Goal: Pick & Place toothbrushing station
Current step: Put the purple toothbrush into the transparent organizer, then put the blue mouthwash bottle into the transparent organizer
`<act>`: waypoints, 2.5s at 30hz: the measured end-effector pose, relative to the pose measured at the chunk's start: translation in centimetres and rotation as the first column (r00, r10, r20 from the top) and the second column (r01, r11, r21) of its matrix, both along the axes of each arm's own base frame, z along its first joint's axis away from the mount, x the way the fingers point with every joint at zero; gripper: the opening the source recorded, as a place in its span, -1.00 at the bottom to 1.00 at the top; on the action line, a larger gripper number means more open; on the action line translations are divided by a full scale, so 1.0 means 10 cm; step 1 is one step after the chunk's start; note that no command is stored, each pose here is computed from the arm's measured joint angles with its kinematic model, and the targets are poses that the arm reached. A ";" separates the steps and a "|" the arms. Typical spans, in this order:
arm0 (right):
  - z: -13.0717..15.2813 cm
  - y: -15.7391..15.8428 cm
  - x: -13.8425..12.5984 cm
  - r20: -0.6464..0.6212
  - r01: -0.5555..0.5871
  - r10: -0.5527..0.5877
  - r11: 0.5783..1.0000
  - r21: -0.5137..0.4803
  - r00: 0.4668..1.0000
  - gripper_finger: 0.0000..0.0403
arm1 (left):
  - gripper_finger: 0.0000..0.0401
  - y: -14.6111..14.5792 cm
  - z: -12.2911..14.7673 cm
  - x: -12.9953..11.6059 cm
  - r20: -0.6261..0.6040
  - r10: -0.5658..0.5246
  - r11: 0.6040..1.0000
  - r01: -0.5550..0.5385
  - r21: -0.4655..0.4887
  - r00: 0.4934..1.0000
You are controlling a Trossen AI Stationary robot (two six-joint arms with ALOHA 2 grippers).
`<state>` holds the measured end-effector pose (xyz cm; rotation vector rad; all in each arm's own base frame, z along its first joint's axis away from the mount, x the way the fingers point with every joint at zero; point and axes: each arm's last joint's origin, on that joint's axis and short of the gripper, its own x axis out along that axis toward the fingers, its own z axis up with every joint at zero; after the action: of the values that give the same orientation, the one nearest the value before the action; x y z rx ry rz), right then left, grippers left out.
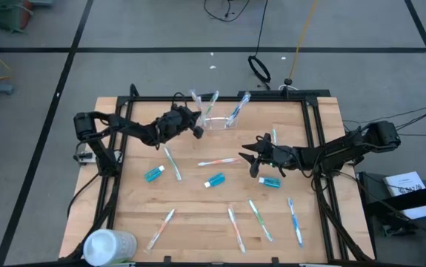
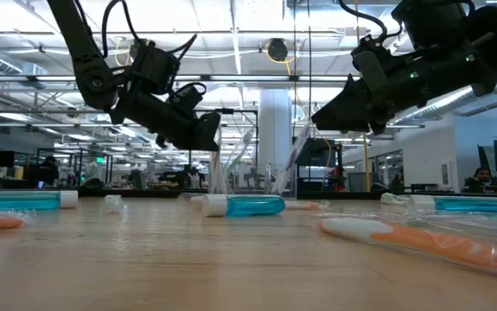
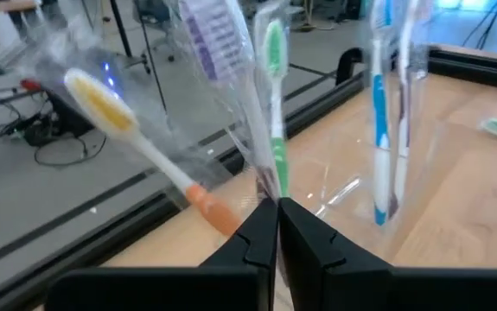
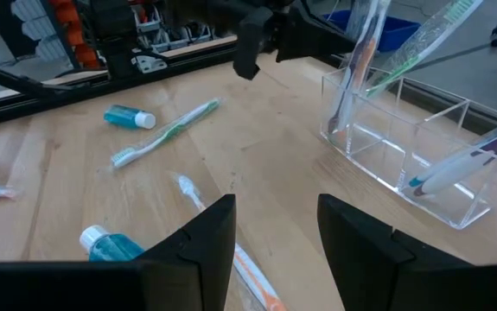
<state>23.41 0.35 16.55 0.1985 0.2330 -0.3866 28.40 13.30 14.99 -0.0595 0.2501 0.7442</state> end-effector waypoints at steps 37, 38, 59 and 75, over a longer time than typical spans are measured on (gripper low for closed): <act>-0.03 0.21 0.02 -0.111 -0.352 0.346 0.935 -0.049 0.932 -0.23 | 0.01 -0.82 0.72 -0.44 -0.066 -0.444 0.873 0.414 -0.257 0.894; 0.01 0.25 0.04 -0.104 -0.369 0.362 0.927 -0.059 0.926 -0.23 | 0.01 -0.84 0.73 -0.44 -0.066 -0.451 0.871 0.422 -0.253 0.890; 0.07 0.84 0.40 -0.792 -0.208 0.240 0.967 0.146 0.561 -0.23 | 0.01 -0.87 0.70 -0.43 -0.053 -0.444 0.862 0.411 -0.298 0.894; -0.18 0.52 0.24 -0.850 0.038 0.232 0.958 0.283 0.474 -0.23 | 0.01 -0.88 0.68 -0.43 -0.062 -0.448 0.859 0.411 -0.305 0.892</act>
<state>25.81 5.57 14.76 0.2344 1.3560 -0.3080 24.11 4.53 21.84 -0.2221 0.4794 0.2576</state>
